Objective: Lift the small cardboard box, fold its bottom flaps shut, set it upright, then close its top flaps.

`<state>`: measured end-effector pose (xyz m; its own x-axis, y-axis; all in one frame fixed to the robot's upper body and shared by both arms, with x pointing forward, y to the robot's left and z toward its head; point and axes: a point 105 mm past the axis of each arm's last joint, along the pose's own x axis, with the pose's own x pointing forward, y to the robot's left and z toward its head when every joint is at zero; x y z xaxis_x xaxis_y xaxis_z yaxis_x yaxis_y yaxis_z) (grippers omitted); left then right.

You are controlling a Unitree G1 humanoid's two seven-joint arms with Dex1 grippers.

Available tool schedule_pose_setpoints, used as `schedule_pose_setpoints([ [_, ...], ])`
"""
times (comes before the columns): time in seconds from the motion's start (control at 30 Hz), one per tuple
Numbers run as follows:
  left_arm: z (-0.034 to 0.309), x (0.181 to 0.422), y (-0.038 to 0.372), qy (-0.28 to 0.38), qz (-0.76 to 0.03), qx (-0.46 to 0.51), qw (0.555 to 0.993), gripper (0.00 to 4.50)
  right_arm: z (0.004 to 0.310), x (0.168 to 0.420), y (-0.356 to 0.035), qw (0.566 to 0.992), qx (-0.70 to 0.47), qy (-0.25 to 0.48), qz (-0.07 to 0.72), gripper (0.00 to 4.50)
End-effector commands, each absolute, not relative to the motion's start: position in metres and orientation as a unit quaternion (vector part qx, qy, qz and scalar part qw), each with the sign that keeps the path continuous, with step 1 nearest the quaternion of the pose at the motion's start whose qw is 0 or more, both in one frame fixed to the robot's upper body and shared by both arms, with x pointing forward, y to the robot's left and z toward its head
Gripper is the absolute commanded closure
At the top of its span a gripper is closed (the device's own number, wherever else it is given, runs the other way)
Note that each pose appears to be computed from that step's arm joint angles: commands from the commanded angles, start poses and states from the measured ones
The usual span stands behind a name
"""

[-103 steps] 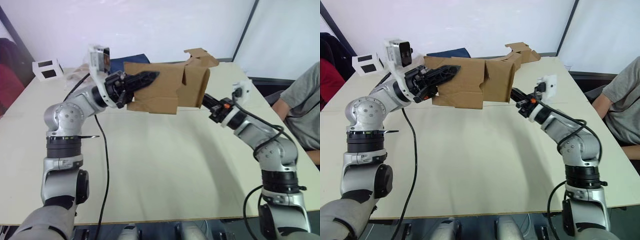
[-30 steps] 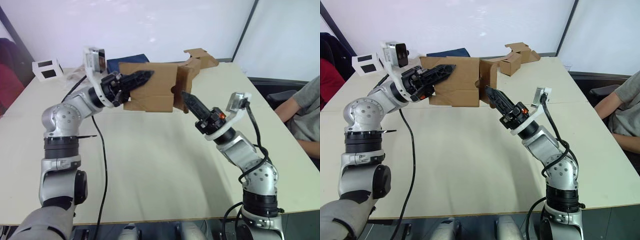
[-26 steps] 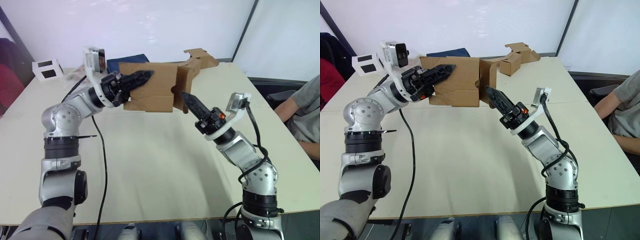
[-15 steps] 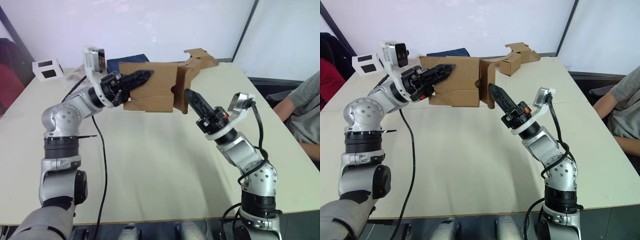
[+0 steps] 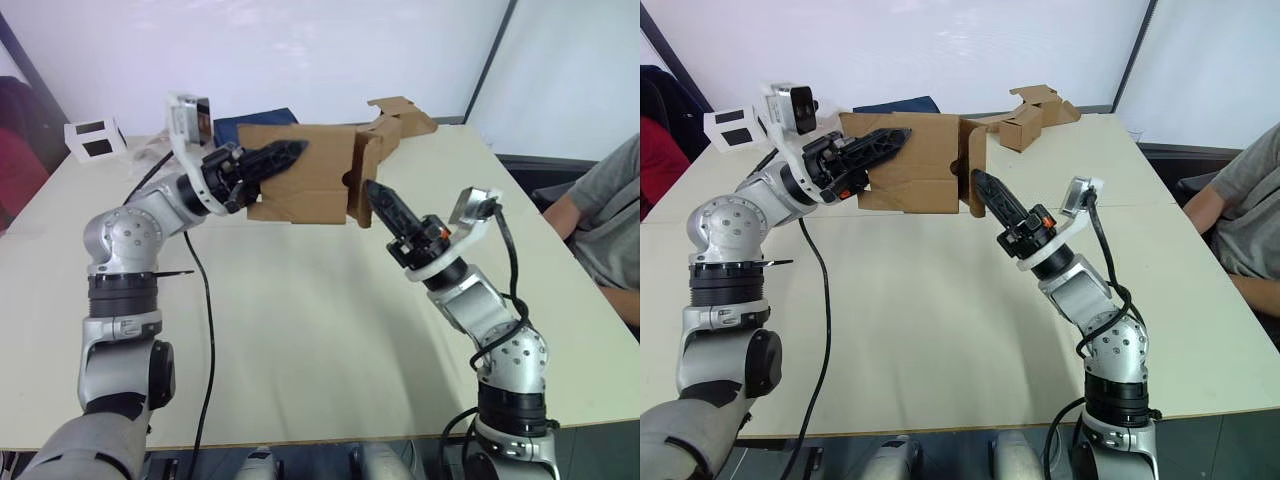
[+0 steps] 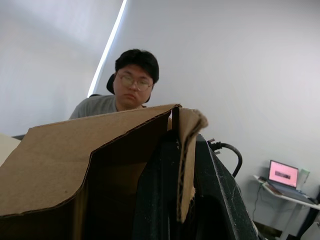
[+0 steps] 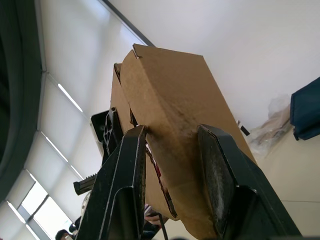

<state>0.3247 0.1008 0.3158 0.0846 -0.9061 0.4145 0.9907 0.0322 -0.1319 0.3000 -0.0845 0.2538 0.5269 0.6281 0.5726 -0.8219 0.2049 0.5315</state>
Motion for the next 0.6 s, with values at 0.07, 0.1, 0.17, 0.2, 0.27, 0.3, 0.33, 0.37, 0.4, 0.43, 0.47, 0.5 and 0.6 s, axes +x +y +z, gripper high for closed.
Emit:
schedule_pose_setpoints([
  [0.07, 0.327, 0.317, 0.103, -0.136, -0.674, -0.182, 0.703, 4.5, 0.267, 0.294, -0.078, 0.759, 0.412, -0.137, 0.485, 2.88],
  [0.1, 0.327, 0.317, 0.102, -0.136, -0.675, -0.182, 0.702, 4.5, 0.266, 0.294, -0.077, 0.759, 0.411, -0.135, 0.486, 2.88],
  [0.17, 0.327, 0.317, 0.102, -0.136, -0.675, -0.182, 0.702, 4.5, 0.264, 0.296, -0.076, 0.763, 0.41, -0.132, 0.481, 2.88],
  [0.2, 0.327, 0.317, 0.102, -0.136, -0.675, -0.182, 0.702, 4.5, 0.262, 0.297, -0.076, 0.765, 0.411, -0.131, 0.477, 2.88],
  [0.27, 0.327, 0.317, 0.102, -0.136, -0.675, -0.183, 0.702, 4.5, 0.26, 0.302, -0.077, 0.772, 0.414, -0.131, 0.465, 2.88],
  [0.3, 0.327, 0.317, 0.102, -0.137, -0.675, -0.183, 0.701, 4.5, 0.26, 0.303, -0.077, 0.773, 0.416, -0.133, 0.461, 2.88],
  [0.33, 0.327, 0.317, 0.102, -0.137, -0.675, -0.183, 0.701, 4.5, 0.26, 0.304, -0.078, 0.773, 0.417, -0.134, 0.459, 2.88],
  [0.37, 0.327, 0.317, 0.102, -0.137, -0.675, -0.183, 0.701, 4.5, 0.26, 0.304, -0.078, 0.773, 0.418, -0.135, 0.458, 2.88],
  [0.4, 0.327, 0.317, 0.102, -0.138, -0.675, -0.183, 0.702, 4.5, 0.261, 0.304, -0.078, 0.771, 0.42, -0.135, 0.459, 2.88],
  [0.43, 0.326, 0.317, 0.102, -0.138, -0.674, -0.183, 0.702, 4.5, 0.261, 0.304, -0.077, 0.77, 0.42, -0.135, 0.461, 2.88],
  [0.47, 0.326, 0.318, 0.103, -0.138, -0.673, -0.182, 0.704, 4.5, 0.261, 0.304, -0.076, 0.769, 0.421, -0.135, 0.462, 2.88],
  [0.5, 0.327, 0.318, 0.103, -0.139, -0.671, -0.182, 0.705, 4.5, 0.261, 0.304, -0.075, 0.768, 0.421, -0.134, 0.463, 2.88],
  [0.6, 0.327, 0.319, 0.104, -0.142, -0.67, -0.182, 0.706, 4.5, 0.26, 0.305, -0.073, 0.769, 0.422, -0.132, 0.461, 2.88],
])
